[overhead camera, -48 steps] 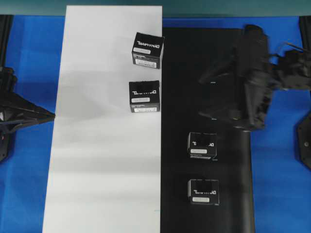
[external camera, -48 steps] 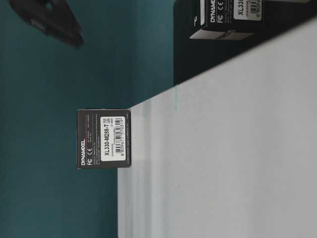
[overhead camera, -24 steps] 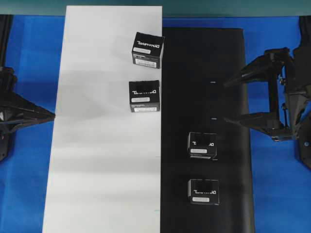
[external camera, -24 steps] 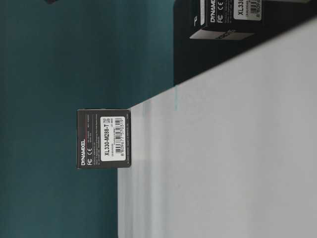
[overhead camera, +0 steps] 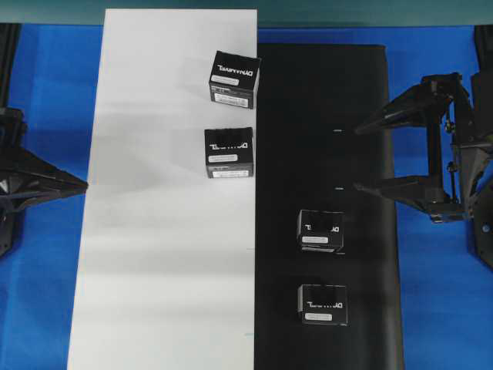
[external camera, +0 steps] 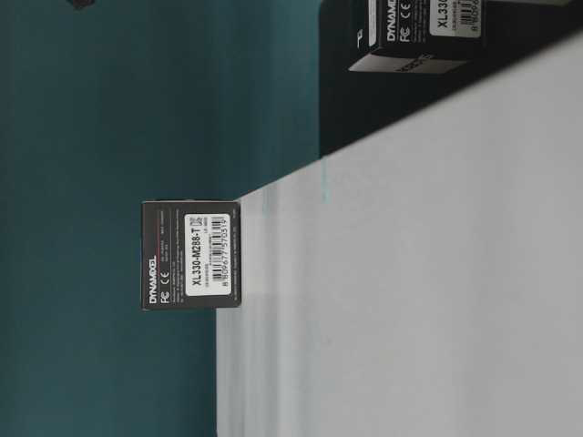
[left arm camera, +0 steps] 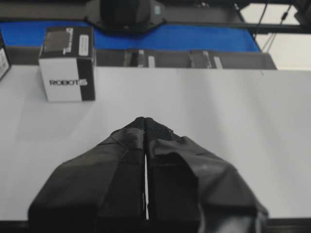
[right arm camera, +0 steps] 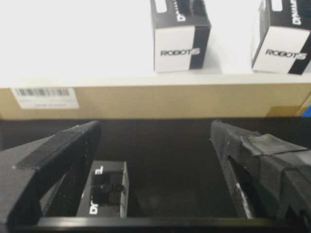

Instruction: Place the box from the black base onto the white base.

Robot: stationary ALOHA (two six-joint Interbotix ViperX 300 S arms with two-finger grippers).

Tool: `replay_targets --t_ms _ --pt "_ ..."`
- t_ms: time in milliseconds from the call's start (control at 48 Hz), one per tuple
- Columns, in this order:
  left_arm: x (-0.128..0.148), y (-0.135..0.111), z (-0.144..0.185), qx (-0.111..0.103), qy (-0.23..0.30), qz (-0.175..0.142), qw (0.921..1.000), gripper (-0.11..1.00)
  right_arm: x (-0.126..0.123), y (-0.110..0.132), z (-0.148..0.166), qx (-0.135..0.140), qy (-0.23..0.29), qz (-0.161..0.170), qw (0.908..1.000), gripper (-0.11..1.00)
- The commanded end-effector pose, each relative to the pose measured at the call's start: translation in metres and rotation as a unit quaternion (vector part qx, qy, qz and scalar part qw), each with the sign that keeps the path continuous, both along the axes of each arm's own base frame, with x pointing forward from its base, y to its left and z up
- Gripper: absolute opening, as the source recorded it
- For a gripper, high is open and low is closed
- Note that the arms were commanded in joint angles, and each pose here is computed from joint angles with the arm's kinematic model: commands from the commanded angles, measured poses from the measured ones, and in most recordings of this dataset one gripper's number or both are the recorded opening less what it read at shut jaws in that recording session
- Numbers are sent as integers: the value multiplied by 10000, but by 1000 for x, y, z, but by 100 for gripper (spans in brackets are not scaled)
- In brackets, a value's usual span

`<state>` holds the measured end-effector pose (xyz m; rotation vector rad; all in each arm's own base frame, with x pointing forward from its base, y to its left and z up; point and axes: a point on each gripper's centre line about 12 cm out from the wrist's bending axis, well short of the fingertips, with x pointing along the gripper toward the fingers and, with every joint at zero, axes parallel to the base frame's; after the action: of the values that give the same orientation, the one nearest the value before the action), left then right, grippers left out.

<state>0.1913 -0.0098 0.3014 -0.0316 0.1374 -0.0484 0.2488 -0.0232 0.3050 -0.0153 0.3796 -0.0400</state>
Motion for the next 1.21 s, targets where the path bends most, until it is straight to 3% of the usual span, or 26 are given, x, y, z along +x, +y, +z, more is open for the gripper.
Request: replay_targets --t_ms 0,1187 --pt "1 1 7 20 -62 22 10000 -4 2 1 4 7 -140 0 9999 99" --pt "-2 2 12 15 -170 37 9998 -4 2 4 -1 22 -237 -5 9997 99"
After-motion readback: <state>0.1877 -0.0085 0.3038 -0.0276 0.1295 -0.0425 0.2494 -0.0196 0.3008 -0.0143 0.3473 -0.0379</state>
